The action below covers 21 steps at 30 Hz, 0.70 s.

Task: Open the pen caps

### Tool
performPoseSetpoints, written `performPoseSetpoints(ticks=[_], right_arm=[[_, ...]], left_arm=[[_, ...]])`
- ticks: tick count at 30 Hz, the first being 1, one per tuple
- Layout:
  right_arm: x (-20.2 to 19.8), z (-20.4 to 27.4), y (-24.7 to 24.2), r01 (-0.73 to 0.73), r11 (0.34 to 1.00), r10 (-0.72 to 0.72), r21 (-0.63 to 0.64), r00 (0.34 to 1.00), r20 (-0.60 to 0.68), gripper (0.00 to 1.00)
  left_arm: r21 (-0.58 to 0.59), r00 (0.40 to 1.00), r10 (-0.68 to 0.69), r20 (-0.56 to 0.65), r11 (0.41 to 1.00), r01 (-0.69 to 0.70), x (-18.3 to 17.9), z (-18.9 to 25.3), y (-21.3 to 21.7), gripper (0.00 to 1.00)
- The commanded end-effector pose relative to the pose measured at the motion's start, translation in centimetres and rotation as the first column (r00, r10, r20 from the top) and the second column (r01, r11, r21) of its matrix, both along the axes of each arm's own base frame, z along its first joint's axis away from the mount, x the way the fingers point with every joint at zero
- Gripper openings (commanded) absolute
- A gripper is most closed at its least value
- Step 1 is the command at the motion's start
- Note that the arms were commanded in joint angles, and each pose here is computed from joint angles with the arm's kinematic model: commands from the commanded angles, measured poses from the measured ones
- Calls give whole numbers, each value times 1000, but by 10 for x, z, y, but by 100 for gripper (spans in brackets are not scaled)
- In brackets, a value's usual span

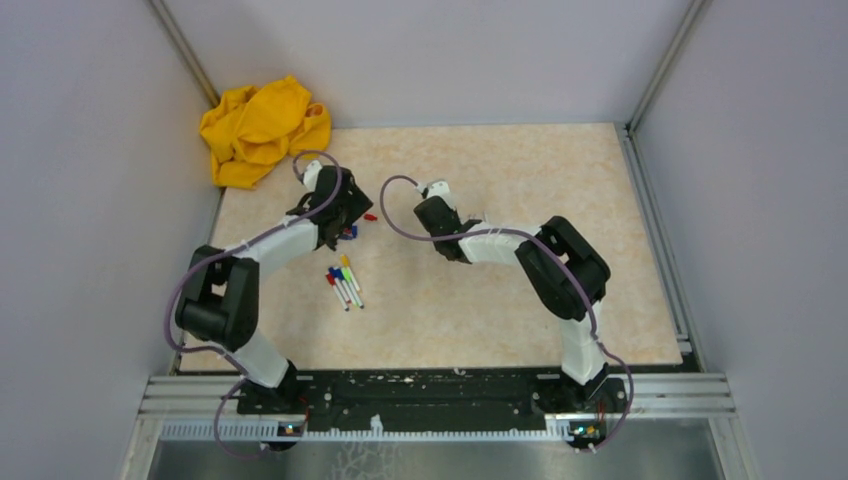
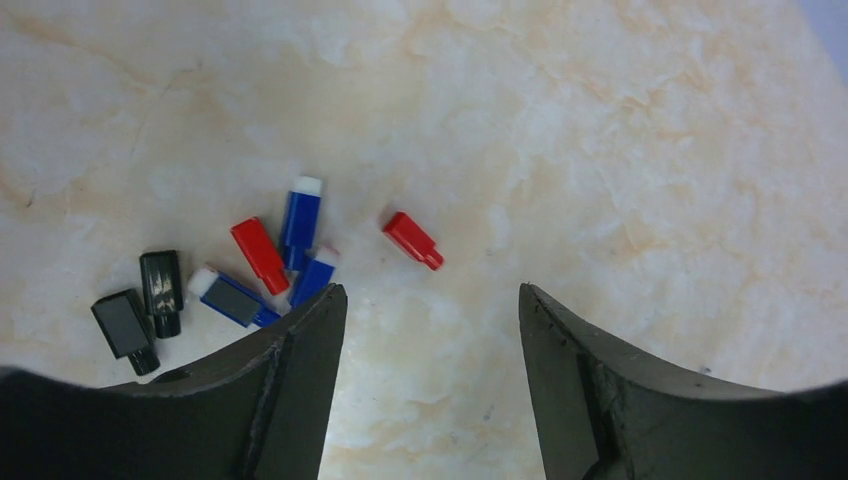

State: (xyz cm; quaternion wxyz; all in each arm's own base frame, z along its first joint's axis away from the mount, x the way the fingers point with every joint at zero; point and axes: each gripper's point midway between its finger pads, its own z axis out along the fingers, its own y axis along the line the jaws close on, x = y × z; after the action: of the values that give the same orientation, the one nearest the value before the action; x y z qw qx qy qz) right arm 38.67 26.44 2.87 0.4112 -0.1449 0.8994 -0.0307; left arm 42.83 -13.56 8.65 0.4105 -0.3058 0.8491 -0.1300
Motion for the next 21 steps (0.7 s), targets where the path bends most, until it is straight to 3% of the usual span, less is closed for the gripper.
performPoseSetpoints(ticks=[1, 3, 7, 15, 21], right_arm=[[8, 7, -8, -8, 999, 10, -32, 999, 46, 26], [9, 16, -2, -46, 999, 46, -5, 996, 74, 36], [8, 43, 12, -120, 992, 114, 38, 984, 133, 41], [-26, 87, 73, -320, 946, 303, 60, 933, 197, 42], [-61, 82, 135, -456, 879, 445, 142, 890, 105, 42]], left_arm=[[-4, 995, 5, 97, 1000, -5, -6, 42, 0, 72], [-12, 993, 5, 119, 1000, -4, -12, 52, 1, 76], [-22, 988, 21, 155, 1000, -17, -26, 69, 9, 81], [-38, 952, 103, 288, 995, -96, -70, 119, 43, 87], [-86, 899, 174, 403, 985, -152, -108, 167, 71, 89]])
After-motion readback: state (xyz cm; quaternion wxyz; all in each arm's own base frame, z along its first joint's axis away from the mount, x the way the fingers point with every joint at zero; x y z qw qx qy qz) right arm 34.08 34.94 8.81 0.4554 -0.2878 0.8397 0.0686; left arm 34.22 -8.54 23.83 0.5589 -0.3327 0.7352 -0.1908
